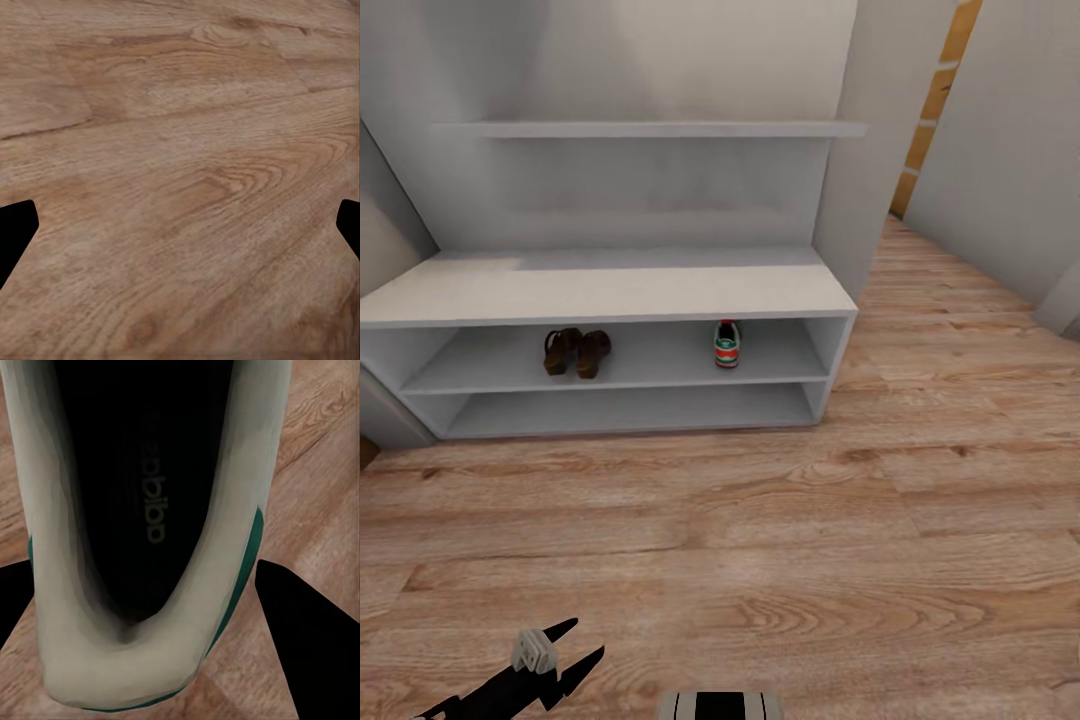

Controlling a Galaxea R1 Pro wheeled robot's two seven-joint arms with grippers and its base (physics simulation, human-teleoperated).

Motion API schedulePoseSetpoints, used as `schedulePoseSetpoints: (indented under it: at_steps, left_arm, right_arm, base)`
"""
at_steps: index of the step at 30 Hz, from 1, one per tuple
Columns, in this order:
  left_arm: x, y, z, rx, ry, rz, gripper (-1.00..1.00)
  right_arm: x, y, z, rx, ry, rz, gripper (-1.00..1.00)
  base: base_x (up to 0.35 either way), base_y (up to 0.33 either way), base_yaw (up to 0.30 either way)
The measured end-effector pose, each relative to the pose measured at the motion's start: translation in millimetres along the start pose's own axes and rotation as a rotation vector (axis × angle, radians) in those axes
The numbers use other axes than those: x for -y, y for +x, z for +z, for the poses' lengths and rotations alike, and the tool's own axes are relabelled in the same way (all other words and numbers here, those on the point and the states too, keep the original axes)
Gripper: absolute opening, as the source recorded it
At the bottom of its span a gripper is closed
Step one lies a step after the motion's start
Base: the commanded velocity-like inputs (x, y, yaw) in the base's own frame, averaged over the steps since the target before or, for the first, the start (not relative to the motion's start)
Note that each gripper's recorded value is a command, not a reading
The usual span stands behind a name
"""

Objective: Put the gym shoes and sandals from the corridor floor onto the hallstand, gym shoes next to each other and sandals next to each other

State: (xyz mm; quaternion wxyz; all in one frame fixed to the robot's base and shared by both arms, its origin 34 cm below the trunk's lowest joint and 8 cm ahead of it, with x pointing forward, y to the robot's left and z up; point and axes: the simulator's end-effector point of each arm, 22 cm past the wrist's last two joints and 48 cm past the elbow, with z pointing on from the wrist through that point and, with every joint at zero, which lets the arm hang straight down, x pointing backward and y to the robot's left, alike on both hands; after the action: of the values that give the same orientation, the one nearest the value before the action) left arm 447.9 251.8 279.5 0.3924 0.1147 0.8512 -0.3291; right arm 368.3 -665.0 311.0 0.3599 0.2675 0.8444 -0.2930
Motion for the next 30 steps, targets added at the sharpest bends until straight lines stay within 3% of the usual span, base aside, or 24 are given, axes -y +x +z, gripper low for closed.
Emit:
schedulePoseSetpoints:
  at_steps: [18,21,24,30]
  left_arm:
    - [-9.2,-3.7,-5.9,0.017,-0.029,-0.009,1.0]
    - [-10.2,-4.0,-6.8,0.017,-0.03,-0.009,1.0]
    - [-14.8,-7.2,-10.7,0.027,-0.041,-0.02,1.0]
    - [-17.3,-7.6,-11.6,0.028,-0.049,-0.024,1.0]
  right_arm:
    - [-0.9,2.1,-0.2,-0.004,-0.002,-0.001,-1.0]
    - [-20.0,21.7,-4.4,-0.039,-0.034,-0.003,-1.0]
    - [-97.8,53.7,-20.3,-0.09,-0.179,-0.074,-1.0]
    - [-133.5,71.9,-32.3,-0.118,-0.245,-0.104,-1.0]
  base:
    - [-0.005,-0.001,0.103]
    - [0.0,0.031,0.004]
    - [0.0,0.251,0.0]
    - [0.0,0.296,0.0]
